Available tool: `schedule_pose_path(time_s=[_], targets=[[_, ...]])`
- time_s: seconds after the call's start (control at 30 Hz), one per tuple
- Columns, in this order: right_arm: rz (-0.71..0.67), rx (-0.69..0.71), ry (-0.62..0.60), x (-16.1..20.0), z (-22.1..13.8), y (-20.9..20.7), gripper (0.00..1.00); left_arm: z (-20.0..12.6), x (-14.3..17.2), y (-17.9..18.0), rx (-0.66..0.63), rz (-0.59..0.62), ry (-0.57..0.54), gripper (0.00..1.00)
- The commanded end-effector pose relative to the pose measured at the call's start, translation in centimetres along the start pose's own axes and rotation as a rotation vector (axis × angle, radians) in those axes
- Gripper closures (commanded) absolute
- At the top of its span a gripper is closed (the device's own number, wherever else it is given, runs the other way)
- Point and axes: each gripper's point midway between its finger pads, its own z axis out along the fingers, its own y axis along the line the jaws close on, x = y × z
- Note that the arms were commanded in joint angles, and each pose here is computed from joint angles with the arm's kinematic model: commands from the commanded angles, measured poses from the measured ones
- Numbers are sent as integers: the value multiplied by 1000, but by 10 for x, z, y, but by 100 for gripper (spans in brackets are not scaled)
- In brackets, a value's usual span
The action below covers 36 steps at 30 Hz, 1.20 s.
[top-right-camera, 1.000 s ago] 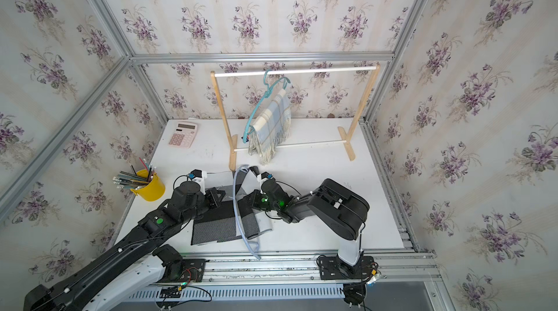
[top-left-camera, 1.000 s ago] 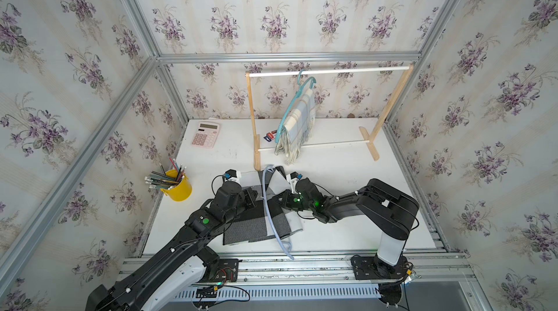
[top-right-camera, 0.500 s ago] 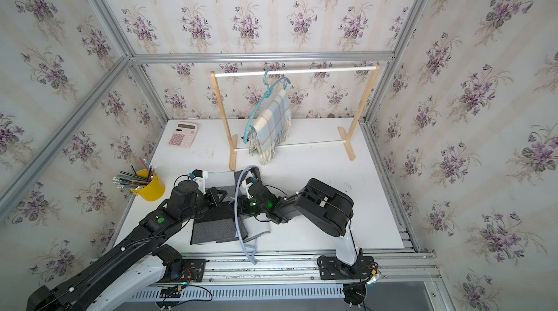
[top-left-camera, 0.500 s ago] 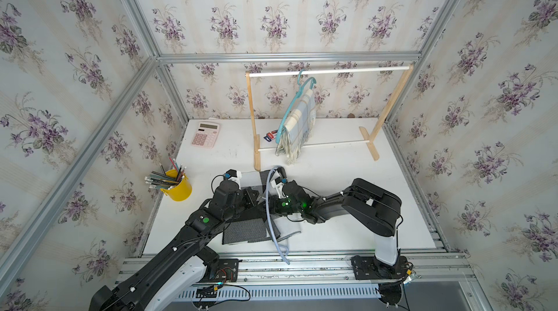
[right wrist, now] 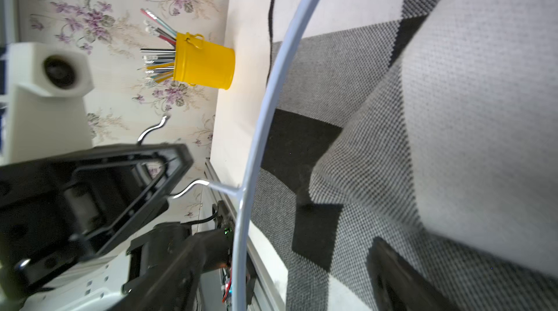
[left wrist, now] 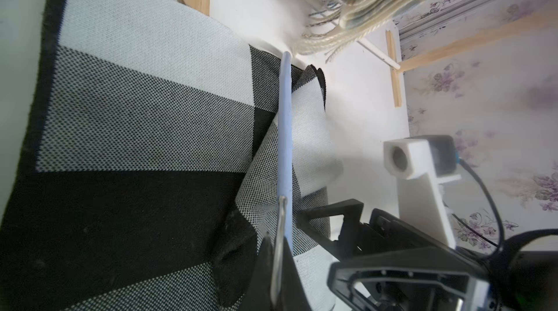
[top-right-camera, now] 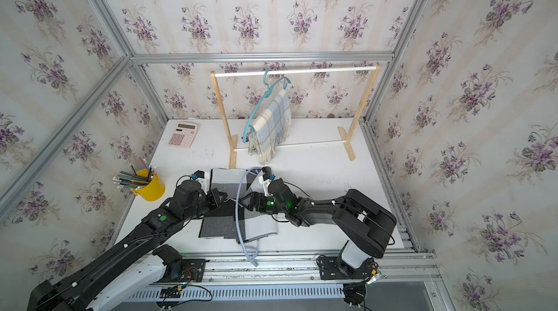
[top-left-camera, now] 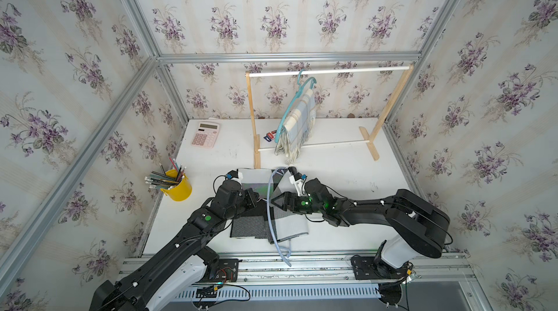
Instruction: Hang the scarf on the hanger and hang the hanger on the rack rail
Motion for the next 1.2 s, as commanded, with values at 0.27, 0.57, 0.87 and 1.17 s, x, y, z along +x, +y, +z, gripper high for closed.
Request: schedule_pose_path(time_s=[0.27, 0.57, 0.87, 1.17], targets=[[87, 180, -257, -64, -42, -51, 15, 0, -10, -21, 28, 76, 17, 100], [120, 247, -228, -84, -20, -76, 16, 7, -17, -40, 62, 94, 40, 100], [80, 115, -170, -76, -6, -38, 82, 7, -19, -42, 69, 100, 41, 100], [120, -73, -95, -68, 21, 8, 100, 6, -23, -63, 158, 104, 34, 100]])
